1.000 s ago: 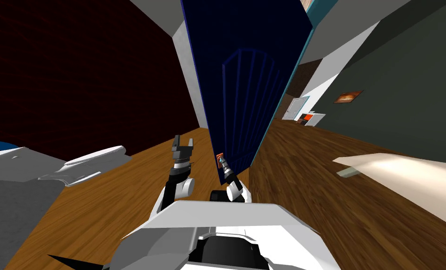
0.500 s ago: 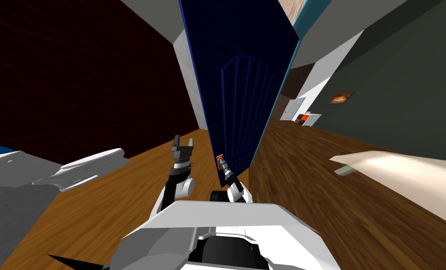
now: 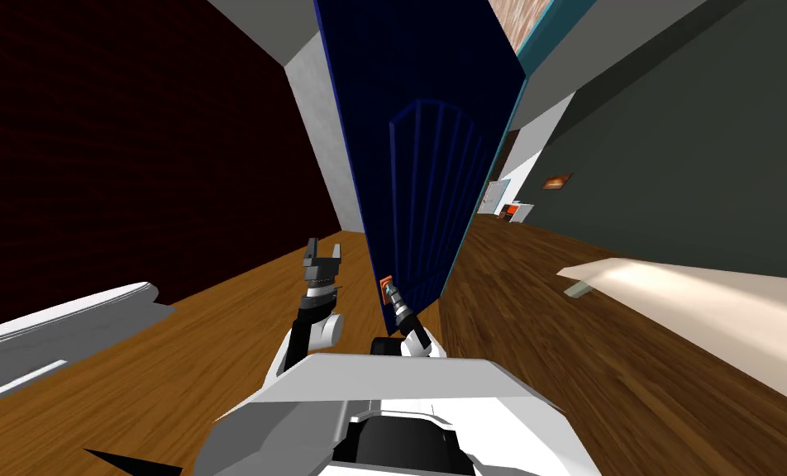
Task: Push the door open
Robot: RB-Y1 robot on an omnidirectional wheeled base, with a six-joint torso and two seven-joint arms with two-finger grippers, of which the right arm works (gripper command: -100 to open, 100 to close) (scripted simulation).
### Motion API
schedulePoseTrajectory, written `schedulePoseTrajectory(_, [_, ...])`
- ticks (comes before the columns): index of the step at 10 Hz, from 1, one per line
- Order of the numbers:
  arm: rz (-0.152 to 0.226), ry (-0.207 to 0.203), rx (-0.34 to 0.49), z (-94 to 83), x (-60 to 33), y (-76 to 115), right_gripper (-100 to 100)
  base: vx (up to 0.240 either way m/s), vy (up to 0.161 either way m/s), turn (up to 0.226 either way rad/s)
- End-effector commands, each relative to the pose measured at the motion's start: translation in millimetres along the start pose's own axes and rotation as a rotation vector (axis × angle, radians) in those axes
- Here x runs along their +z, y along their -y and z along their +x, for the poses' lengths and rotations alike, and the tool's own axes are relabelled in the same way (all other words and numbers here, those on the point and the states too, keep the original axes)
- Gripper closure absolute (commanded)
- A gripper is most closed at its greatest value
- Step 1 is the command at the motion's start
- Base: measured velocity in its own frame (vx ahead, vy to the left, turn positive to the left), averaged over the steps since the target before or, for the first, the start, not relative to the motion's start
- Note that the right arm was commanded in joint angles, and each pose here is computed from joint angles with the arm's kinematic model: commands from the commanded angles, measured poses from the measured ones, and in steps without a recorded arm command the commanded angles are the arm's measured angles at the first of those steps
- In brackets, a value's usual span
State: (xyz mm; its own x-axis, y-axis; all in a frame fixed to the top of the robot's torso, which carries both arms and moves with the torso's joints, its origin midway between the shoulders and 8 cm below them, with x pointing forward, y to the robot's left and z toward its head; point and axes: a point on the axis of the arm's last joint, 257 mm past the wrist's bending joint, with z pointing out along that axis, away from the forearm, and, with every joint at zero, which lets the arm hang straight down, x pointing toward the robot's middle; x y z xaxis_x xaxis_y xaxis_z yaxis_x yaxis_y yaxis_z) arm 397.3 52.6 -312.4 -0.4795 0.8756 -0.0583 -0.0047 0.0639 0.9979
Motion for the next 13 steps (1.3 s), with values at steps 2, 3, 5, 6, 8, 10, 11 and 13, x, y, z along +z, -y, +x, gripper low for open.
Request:
schedulePoseTrajectory(2, [0.003, 0.007, 0.009, 5.1, -7.3, 0.9, 100, 0.187, 0.163, -0.213])
schedulePoseTrajectory(3, [-0.006, 0.006, 0.024, 14.0, -8.0, -4.5, 100, 0.180, 0.191, -0.251])
schedulePoseTrajectory(5, [-0.023, 0.008, 0.054, 27.2, -6.3, -15.9, 100, 0.114, 0.194, -0.212])
schedulePoseTrajectory(6, [-0.018, 0.006, 0.042, 22.9, -7.0, -11.7, 100, 0.044, 0.089, -0.054])
schedulePoseTrajectory(8, [-0.004, 0.029, 0.011, -0.5, -11.9, -1.8, 100, 0.090, 0.147, -0.092])
schedulePoseTrajectory(10, [0.004, 0.051, 0.001, -15.9, -13.1, 2.6, 100, 0.122, 0.198, -0.102])
schedulePoseTrajectory(11, [0.005, 0.064, 0.001, -22.8, -12.5, 2.9, 100, 0.106, 0.194, -0.091])
schedulePoseTrajectory(13, [0.001, 0.092, 0.013, -33.4, -8.9, -0.1, 100, 0.168, 0.216, -0.102])
